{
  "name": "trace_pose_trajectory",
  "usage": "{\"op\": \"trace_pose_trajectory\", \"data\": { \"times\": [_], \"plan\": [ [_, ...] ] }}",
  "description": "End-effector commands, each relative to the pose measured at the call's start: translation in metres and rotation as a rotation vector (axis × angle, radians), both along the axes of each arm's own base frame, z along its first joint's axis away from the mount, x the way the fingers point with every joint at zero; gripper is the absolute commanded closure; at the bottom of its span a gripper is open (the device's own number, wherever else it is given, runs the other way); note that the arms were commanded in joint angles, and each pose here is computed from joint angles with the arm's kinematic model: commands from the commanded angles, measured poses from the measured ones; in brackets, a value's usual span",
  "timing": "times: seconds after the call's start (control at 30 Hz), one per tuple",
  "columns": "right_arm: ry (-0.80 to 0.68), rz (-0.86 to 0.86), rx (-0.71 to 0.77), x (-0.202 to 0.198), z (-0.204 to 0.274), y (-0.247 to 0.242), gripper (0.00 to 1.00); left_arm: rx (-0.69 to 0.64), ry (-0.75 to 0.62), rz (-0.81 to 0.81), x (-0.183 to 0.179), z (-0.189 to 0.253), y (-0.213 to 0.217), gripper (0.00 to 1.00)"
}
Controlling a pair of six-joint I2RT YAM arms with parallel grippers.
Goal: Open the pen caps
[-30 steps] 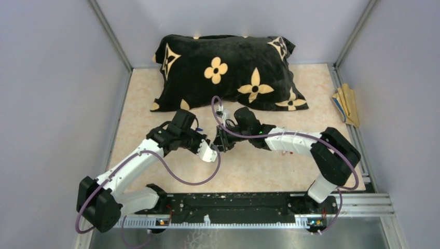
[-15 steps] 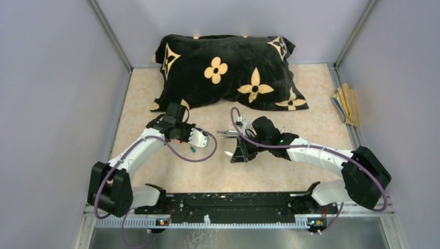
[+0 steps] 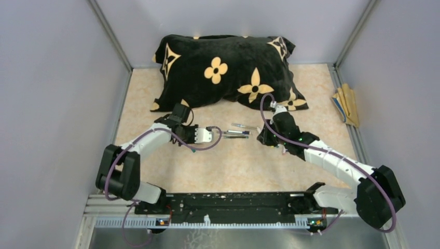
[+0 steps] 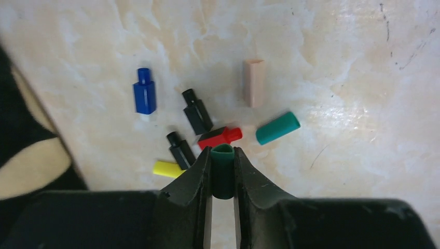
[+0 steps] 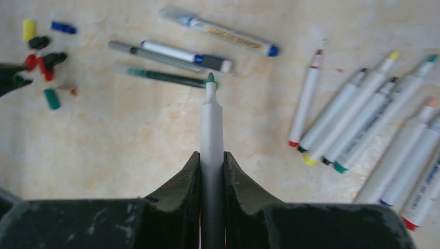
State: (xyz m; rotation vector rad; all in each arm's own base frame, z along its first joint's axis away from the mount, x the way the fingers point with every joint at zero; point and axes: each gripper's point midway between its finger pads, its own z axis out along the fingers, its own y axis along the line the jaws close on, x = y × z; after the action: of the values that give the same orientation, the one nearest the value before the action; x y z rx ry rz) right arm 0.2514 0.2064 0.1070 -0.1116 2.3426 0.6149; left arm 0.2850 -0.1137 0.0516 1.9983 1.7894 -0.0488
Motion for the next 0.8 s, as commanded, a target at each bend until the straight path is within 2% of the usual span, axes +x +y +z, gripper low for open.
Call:
{"op": "trace_pose_trajectory", "data": {
  "times": [0.0,0.2,0.33,0.4,0.5,0.67,0.77],
  "plan": [
    [-0.057,-0.240,-0.119,0.023,-0.004,-0.049,1.00,-0.075,0.064,0.094,-0.004,-0.020,-0.005,0.77],
    [-0.063,-0.397,-0.233,0.029,-0.020,-0.087,1.00,-0.094,0.086,0.138,0.003,-0.021,-0.007,0.69],
    [-0.058,-0.478,-0.293,0.028,-0.034,-0.109,1.00,-0.107,0.093,0.146,0.005,-0.017,-0.008,0.55],
    [-0.056,-0.496,-0.305,0.027,-0.039,-0.114,1.00,-0.115,0.101,0.153,0.006,-0.013,-0.009,0.42],
    [-0.051,-0.508,-0.316,0.028,-0.045,-0.118,1.00,-0.134,0.114,0.165,0.007,-0.002,-0.009,0.04],
    [-0.044,-0.517,-0.327,0.031,-0.051,-0.123,1.00,-0.215,0.130,0.203,0.017,0.031,-0.013,0.01],
    [-0.034,-0.515,-0.340,0.033,-0.055,-0.124,0.94,-0.254,0.141,0.222,0.020,0.050,-0.015,0.01]
  ]
}}
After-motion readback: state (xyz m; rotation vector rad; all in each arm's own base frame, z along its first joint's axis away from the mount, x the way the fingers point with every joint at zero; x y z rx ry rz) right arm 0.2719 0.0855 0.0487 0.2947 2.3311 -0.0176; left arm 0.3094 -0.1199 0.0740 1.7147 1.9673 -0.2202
